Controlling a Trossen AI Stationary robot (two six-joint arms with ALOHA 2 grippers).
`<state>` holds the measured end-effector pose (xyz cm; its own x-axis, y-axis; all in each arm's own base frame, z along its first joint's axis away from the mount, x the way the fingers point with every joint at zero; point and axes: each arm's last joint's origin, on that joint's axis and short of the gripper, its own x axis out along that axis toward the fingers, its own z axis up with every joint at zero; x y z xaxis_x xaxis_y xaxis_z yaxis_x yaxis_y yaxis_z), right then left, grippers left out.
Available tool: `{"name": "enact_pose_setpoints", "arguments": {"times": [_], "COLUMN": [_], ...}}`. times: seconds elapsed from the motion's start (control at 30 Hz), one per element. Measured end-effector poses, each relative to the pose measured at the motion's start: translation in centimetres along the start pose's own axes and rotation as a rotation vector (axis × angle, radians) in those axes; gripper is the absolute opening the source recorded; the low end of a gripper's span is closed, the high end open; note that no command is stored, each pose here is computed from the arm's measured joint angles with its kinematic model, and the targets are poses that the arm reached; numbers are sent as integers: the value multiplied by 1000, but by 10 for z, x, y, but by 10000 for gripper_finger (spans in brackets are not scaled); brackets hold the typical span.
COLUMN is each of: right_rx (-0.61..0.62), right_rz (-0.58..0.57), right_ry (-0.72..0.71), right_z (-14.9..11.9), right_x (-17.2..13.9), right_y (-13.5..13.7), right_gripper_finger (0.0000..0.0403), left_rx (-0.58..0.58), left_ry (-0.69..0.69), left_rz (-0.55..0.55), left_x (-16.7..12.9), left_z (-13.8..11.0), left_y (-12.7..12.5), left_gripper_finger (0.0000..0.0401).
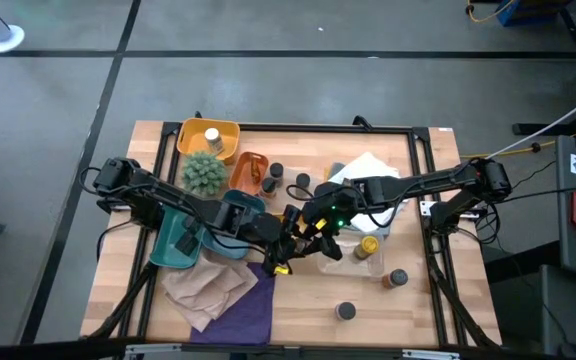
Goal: Sort spices by type
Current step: Put the brown seasoning bottle into the bottom yellow bin
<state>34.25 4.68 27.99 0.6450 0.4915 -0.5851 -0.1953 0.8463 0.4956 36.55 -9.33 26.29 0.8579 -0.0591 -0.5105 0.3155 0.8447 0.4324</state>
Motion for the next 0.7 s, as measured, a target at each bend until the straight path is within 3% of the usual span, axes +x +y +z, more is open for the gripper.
{"name": "enact_pose_setpoints", "arguments": {"times": [0.23, 0.7], "right_rx": [6, 35], "right_rz": [-39, -138], "right_ry": [-2, 31], "right_z": [-1, -4], "right_x": [0, -3], "right_y": [-1, -8], "right_gripper_finger": [214, 300], "left_rx": [-5, -62], "left_ry": [3, 23], "left_rz": [3, -2], "left_x": [1, 2], "left_z": [-1, -3], "left_y": [1, 0], "left_gripper_finger": [174, 172]}}
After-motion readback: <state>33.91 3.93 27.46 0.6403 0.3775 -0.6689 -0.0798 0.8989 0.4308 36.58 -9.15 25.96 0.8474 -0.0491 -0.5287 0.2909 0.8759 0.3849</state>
